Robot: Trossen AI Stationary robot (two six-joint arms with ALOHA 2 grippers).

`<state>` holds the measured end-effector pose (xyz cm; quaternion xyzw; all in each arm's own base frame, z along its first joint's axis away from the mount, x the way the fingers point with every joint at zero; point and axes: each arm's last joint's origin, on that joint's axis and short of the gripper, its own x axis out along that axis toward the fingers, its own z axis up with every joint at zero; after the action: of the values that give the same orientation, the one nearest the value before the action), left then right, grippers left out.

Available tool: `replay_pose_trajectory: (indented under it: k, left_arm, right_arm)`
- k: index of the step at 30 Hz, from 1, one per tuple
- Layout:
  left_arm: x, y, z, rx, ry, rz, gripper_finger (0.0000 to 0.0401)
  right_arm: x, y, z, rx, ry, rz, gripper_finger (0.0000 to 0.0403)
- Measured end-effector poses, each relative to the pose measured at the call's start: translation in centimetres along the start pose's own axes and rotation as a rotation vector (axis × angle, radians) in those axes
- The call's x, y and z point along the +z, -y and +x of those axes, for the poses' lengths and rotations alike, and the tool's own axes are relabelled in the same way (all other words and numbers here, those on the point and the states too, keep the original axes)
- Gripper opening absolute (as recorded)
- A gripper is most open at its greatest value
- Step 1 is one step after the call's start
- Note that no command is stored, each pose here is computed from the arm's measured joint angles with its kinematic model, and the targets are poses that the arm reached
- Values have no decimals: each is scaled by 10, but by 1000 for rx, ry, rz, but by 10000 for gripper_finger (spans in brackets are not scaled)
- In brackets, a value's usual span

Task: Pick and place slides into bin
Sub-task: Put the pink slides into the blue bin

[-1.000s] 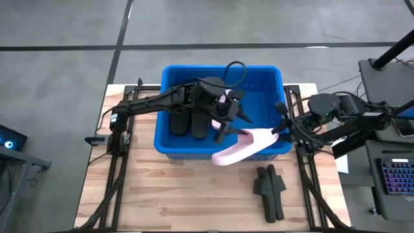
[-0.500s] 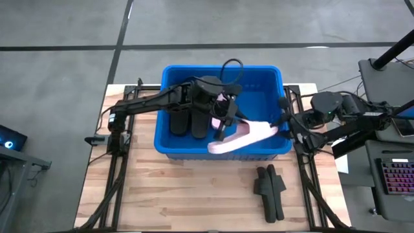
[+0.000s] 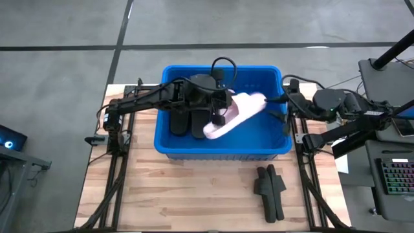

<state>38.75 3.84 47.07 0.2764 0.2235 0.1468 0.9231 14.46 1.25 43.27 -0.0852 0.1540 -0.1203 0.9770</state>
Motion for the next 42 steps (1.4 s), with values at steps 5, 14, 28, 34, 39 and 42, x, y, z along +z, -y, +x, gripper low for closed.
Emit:
replay_pose_trajectory:
  k: [5,14,28,34,39,42]
  left_arm:
    - [-8,-6,4,204,-145,8,0]
    - [-12,-6,8,347,-216,1,0]
    - [-13,-3,19,451,-209,6,0]
    - [-16,0,23,446,-216,16,0]
    - [-14,-1,22,447,-220,69,0]
    - [-12,-2,22,462,-208,89,0]
  right_arm:
    - [3,4,-5,-74,14,77,158]
    - [16,5,11,-332,30,184,149]
    - [47,-15,87,-460,-114,-68,201]
    - [54,-6,108,-490,-173,-100,203]
    - [58,-1,116,-345,-179,-65,203]
    - [56,2,122,-352,-204,-95,203]
